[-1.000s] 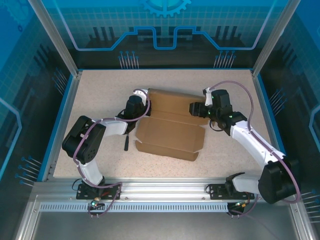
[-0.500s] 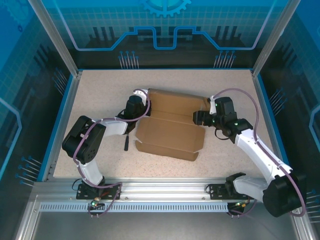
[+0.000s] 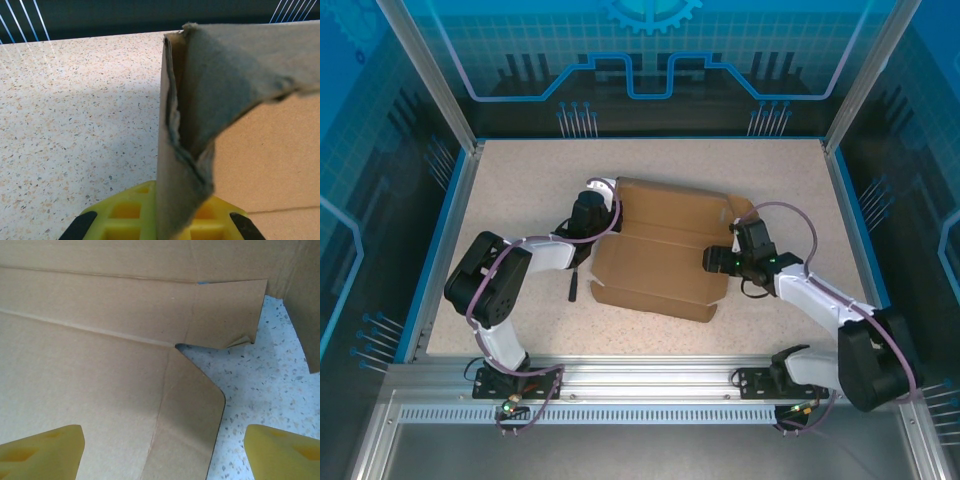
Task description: Fold the paper box
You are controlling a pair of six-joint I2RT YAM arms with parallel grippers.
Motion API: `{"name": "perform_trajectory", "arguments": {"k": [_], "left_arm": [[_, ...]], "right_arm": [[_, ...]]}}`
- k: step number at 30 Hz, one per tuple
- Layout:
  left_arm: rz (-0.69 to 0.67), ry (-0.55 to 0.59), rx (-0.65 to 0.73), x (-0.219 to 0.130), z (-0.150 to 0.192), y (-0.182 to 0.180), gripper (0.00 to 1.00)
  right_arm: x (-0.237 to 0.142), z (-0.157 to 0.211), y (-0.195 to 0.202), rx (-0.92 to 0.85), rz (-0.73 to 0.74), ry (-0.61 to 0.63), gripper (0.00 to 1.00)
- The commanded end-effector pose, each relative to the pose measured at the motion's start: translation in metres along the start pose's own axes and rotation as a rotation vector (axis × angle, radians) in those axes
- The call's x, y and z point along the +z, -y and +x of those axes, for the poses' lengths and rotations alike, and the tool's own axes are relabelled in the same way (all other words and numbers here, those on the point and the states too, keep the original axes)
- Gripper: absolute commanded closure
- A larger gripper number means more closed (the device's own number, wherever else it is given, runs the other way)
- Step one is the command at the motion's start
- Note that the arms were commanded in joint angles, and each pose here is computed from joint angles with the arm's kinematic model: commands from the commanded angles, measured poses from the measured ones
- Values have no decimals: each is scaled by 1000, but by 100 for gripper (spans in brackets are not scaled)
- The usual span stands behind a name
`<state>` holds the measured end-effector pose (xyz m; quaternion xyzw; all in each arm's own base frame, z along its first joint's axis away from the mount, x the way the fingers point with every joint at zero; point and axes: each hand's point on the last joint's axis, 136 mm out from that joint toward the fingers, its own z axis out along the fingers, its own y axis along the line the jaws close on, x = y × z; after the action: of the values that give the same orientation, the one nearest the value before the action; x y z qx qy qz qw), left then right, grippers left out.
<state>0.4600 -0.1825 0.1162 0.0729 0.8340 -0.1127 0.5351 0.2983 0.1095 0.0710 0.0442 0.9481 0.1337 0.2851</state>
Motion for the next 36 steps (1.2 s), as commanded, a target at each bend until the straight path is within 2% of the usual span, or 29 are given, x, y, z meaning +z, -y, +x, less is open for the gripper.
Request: {"name": "perform_trajectory", "arguments": {"k": [1, 12, 20, 29, 36], "left_arm": [[7, 34, -17, -8, -12, 4, 100], [8, 36, -18, -9, -12, 4, 100], [9, 31, -19, -10, -11, 4, 100], [10, 33, -17, -10, -12, 4, 100], [11, 27, -21, -9, -10, 4, 100]], "right_arm": [[11, -21, 3, 47, 15, 85, 15], [44, -45, 8, 91, -2, 128, 4], [40, -73, -5, 23, -63, 209, 4], [34, -79, -25, -42, -185, 269, 15], [40, -67, -38, -62, -244, 234, 28]]}}
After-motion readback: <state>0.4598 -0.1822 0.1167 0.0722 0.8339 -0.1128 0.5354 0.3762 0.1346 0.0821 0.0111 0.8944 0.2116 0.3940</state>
